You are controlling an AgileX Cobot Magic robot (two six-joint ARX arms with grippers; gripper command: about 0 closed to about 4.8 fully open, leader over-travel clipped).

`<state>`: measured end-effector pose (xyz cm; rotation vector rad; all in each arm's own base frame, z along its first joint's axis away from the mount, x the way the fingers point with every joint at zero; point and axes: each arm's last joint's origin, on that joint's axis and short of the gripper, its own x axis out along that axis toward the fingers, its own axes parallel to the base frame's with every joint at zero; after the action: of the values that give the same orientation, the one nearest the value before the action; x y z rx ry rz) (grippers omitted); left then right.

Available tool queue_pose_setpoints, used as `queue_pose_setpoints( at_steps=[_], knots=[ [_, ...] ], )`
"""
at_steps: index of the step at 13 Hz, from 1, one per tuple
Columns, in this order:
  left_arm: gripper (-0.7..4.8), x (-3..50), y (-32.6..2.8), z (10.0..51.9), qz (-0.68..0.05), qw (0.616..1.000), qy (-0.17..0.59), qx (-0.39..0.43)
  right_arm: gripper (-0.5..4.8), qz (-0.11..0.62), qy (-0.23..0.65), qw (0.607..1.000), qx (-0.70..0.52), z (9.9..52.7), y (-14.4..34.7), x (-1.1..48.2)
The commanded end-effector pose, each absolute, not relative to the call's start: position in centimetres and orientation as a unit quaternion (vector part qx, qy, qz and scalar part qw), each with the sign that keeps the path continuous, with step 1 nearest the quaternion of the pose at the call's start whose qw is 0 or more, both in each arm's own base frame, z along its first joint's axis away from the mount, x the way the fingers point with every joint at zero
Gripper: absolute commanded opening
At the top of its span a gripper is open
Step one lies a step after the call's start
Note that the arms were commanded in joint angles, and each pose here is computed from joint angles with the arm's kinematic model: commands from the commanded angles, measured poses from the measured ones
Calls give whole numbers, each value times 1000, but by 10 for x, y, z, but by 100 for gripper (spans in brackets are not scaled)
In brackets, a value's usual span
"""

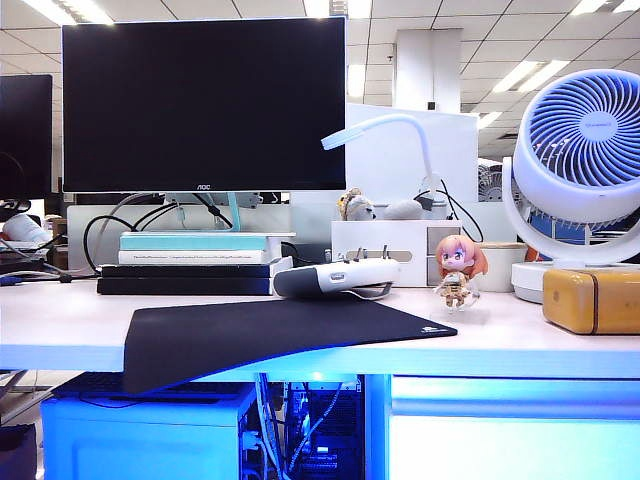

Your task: Open the drawer, place the cleaning sponge inside, then close the drawer.

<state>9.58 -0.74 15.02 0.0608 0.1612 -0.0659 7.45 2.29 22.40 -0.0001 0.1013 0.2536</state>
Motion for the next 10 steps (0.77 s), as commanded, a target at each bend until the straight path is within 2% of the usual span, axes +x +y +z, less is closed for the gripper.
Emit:
queue_pose_setpoints(
  at_steps=[1,4,5,10],
  knots=[
    [31,96,-7,147,-35,995,91,30,-5,-22,6,1000,-1,191,5,94],
    [31,96,-7,147,-35,995,91,30,-5,-6,53,998,17,157,2,99],
    [31,96,-7,147,-35,995,91,30,-5,-9,96,995,26,145,2,97],
    [31,96,-7,147,-35,995,91,30,-5,-19,76,997,24,149,1,97]
  ],
)
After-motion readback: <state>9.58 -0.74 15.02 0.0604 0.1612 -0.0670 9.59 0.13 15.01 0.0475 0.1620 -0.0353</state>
